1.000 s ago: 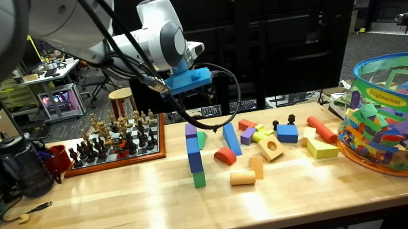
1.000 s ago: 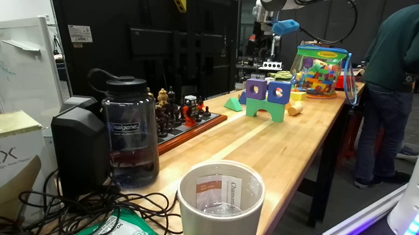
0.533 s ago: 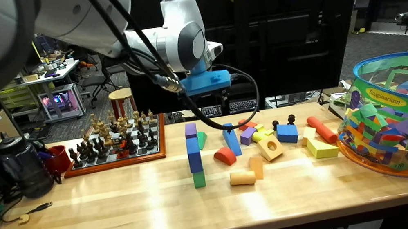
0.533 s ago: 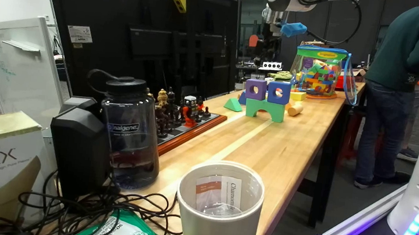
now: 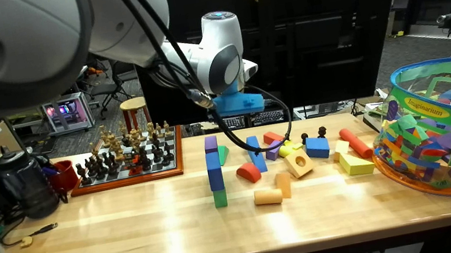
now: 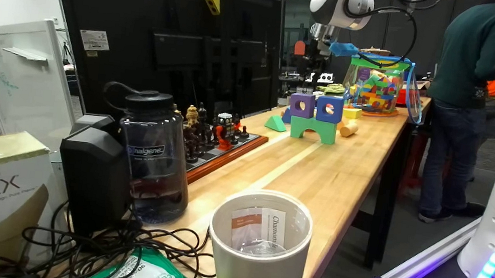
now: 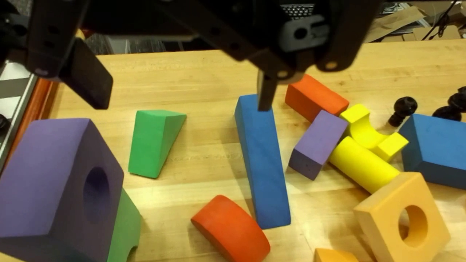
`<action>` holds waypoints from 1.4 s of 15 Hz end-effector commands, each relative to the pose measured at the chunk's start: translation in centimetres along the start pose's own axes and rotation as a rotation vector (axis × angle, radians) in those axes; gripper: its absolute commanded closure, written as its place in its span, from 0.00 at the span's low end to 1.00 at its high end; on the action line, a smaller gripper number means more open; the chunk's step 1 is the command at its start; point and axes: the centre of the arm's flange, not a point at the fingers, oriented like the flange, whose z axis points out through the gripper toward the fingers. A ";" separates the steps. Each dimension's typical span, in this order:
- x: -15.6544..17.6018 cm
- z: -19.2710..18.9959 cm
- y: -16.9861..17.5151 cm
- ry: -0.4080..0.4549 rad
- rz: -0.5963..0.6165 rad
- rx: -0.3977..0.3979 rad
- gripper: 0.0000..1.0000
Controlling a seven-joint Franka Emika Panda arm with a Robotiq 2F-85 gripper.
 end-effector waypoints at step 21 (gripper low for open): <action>-5.9 -2.0 8.4 0.136 0.105 0.078 0.00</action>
